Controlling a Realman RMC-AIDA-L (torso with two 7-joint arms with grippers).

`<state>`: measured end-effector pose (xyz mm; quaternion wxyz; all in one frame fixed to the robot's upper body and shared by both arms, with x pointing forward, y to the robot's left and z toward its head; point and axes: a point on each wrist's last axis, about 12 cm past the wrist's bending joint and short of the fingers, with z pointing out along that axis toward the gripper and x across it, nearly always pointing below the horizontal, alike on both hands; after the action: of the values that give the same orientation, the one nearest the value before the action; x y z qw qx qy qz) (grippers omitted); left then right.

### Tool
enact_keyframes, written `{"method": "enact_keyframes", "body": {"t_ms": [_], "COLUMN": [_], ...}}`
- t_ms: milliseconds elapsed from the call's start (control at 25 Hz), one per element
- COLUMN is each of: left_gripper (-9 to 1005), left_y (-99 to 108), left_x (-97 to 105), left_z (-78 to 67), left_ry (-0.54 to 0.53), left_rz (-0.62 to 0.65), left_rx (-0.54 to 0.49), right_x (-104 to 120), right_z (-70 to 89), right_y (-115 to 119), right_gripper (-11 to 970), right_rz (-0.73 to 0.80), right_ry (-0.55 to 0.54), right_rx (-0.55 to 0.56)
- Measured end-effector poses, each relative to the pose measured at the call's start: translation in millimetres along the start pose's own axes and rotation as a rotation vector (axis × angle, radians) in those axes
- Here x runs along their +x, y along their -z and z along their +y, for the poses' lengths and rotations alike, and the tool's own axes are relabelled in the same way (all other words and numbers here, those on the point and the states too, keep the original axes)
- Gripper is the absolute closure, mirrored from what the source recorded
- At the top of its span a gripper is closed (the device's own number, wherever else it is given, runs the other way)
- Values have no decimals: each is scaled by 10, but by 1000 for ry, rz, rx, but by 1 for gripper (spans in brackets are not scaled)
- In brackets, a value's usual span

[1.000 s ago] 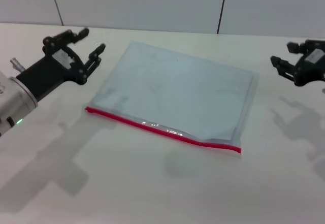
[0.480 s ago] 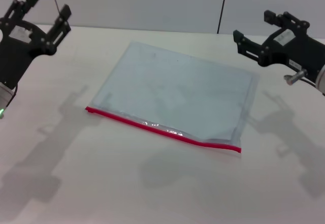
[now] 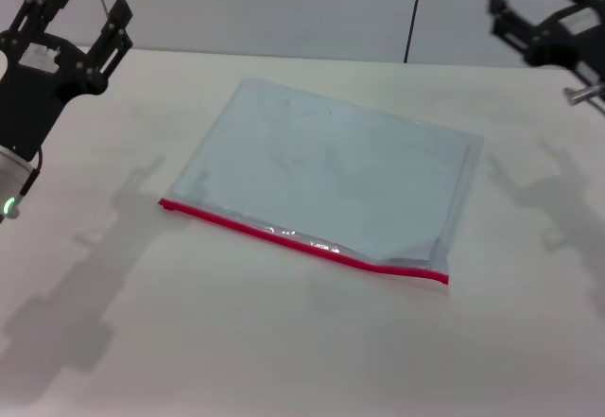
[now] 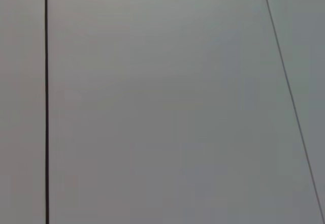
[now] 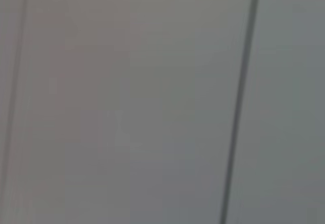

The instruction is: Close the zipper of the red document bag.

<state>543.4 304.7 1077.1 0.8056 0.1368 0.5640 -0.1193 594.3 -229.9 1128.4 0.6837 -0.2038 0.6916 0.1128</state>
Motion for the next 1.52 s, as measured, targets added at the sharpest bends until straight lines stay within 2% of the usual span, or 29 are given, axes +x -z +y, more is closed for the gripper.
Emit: {"method": "enact_keyframes", "body": {"t_ms": [80, 280, 560, 920, 1160, 1520], "left_gripper": [254, 255, 256, 258, 259, 258], "left_y": [-18, -51, -81, -27, -10, -18], "left_x": [-4, 13, 34, 46, 50, 59], "left_z": [1, 5, 67, 173, 189, 199], "left_ry": [-5, -12, -26, -31, -32, -33], "left_rz": [-1, 14, 36, 46, 51, 61], "left_rx": [2, -3, -52, -138, -147, -150], "right_x": [55, 159, 354, 418, 432, 436], "right_z": [-113, -263, -417, -295, -233, -239], "right_y": [-37, -135, -48, -12, -22, -20], "right_gripper": [151, 155, 160, 166, 171, 175], "right_rz": [-2, -4, -88, -101, -93, -92], "right_ry": [9, 47, 0, -17, -4, -4], "right_rx": [49, 132, 245, 211, 178, 178]}}
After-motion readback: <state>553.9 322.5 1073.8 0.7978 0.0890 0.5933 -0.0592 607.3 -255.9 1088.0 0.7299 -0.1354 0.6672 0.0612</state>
